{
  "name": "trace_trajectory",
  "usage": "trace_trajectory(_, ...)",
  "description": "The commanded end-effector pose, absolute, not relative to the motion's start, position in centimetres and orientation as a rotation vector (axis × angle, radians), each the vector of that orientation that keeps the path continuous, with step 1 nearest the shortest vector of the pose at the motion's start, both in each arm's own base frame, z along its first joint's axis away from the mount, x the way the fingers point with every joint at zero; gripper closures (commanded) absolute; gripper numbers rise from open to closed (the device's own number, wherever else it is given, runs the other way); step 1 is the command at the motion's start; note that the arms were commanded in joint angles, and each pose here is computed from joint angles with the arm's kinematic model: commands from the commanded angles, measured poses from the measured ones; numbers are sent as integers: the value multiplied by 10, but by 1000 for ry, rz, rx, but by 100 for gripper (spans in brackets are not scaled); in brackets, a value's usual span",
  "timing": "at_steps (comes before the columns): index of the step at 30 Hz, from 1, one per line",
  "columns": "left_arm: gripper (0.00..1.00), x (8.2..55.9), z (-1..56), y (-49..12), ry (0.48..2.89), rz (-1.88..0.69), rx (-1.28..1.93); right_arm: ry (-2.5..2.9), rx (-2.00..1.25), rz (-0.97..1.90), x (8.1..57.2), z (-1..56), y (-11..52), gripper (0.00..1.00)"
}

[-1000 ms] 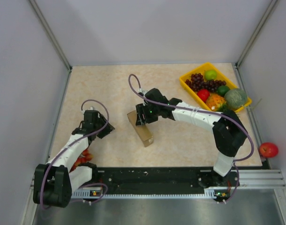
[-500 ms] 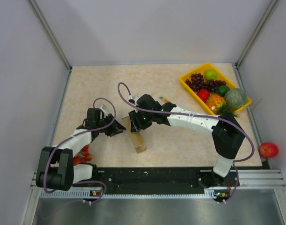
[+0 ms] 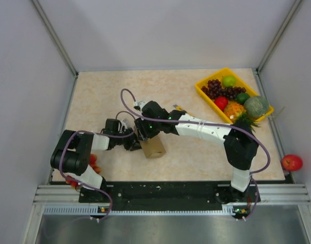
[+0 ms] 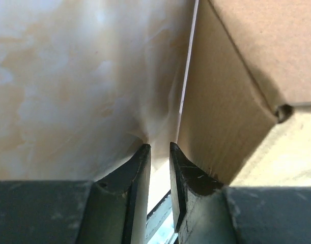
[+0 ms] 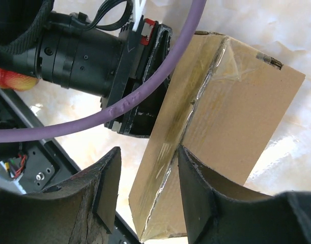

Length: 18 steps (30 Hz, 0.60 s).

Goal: Unpack the express box

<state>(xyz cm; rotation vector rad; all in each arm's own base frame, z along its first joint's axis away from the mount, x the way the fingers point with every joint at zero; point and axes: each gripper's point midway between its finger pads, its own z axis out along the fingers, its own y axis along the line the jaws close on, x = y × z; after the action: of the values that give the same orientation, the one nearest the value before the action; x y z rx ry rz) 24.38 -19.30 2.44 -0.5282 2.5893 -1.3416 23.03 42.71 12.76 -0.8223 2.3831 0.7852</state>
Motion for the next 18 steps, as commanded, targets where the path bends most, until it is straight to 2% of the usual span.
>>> trace_trajectory(1,73,272,52,-209,2478,-1406,-425,2325,-833,794,233,137,440,53)
trace_trajectory(5,73,283,44,-194,2529,-1206,-483,2335,-865,798,230,129,441,53)
trace_trajectory(9,73,280,25,-149,2623,-789,-679,2359,-847,774,231,121,438,53)
trace_trajectory(10,74,277,18,-125,2640,-586,-740,2358,-839,767,232,122,436,53)
trace_trajectory(13,69,276,23,-92,2595,-331,-786,2337,-832,754,234,127,434,53)
trace_trajectory(15,59,274,32,-77,2550,-245,-786,2323,-818,748,237,132,434,52)
trace_trajectory(16,51,273,35,-74,2536,-234,-776,2316,-811,749,238,133,434,52)
trace_trajectory(17,38,274,39,-74,2523,-245,-743,2304,-799,745,240,137,433,51)
trace_trajectory(18,34,277,49,-75,2493,-265,-714,2294,-785,745,240,140,431,50)
